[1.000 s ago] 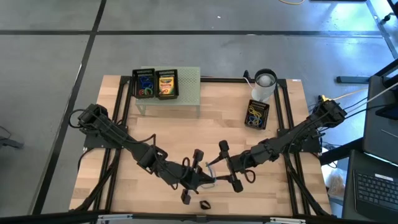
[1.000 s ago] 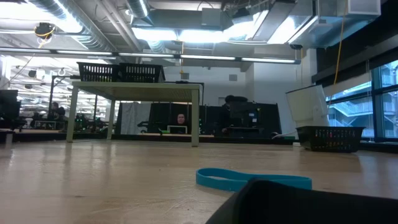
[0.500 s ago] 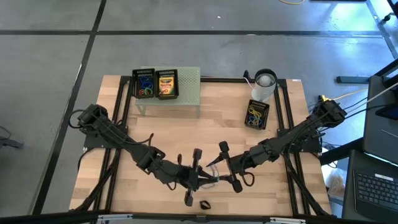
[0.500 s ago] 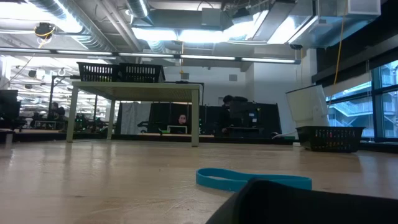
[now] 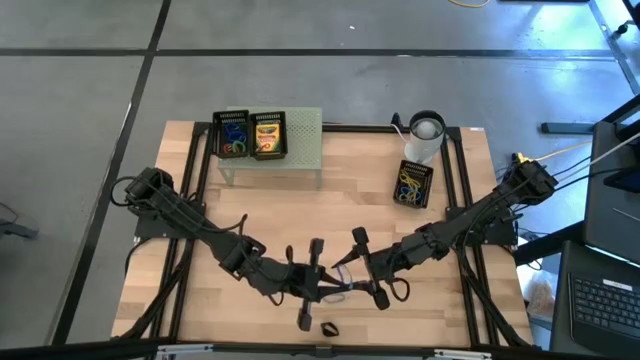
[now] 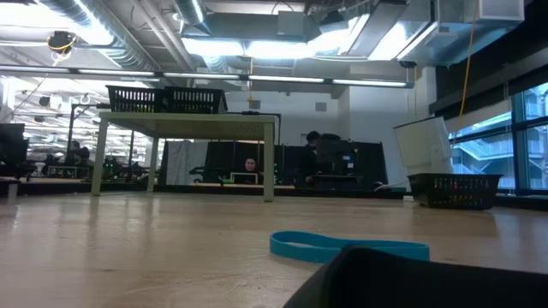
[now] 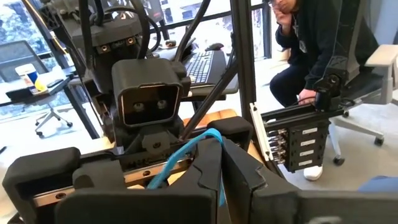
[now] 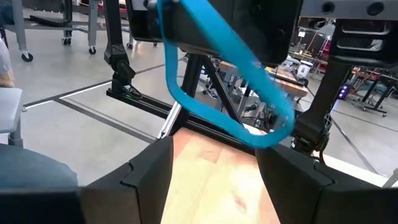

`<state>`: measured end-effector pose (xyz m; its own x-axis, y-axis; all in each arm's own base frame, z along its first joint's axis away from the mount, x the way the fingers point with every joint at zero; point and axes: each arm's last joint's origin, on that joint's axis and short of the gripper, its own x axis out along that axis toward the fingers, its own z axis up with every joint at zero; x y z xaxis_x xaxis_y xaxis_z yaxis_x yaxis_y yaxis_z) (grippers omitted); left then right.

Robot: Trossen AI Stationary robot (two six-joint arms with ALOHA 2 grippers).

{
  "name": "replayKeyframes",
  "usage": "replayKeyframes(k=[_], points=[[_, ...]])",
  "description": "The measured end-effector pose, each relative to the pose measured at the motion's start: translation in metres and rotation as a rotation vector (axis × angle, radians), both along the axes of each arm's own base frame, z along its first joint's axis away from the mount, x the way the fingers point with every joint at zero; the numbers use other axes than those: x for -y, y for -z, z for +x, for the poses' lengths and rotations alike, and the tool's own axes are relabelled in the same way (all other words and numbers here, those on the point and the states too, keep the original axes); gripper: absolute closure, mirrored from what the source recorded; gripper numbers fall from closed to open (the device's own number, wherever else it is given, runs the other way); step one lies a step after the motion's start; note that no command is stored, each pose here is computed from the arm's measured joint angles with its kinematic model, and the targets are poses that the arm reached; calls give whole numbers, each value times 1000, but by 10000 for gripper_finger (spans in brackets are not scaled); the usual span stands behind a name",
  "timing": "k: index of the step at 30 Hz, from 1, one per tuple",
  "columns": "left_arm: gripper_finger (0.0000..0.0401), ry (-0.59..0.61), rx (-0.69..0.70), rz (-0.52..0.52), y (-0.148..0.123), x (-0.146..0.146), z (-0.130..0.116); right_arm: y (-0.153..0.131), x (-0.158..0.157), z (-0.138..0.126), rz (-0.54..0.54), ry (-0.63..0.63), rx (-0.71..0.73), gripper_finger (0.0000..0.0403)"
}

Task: Pick & Place Office Desk Supplies
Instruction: Put the blue rubber band into the black bin

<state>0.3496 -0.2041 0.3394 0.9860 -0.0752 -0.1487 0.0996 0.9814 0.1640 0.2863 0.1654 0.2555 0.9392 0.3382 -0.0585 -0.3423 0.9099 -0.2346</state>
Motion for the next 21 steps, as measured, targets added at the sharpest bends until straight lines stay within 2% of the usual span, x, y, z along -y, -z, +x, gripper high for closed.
replayKeyframes(k=[8, 16, 21], points=[[397, -4, -2, -24, 0, 0, 0, -1, 0, 0, -3, 5, 8, 172], [397, -6, -3, -41, 0, 0, 0, -1, 4, 1, -96, 129, 36, 172], [399, -4, -2, -21, 0, 0, 0, -1, 4, 1, -99, 126, 37, 172]])
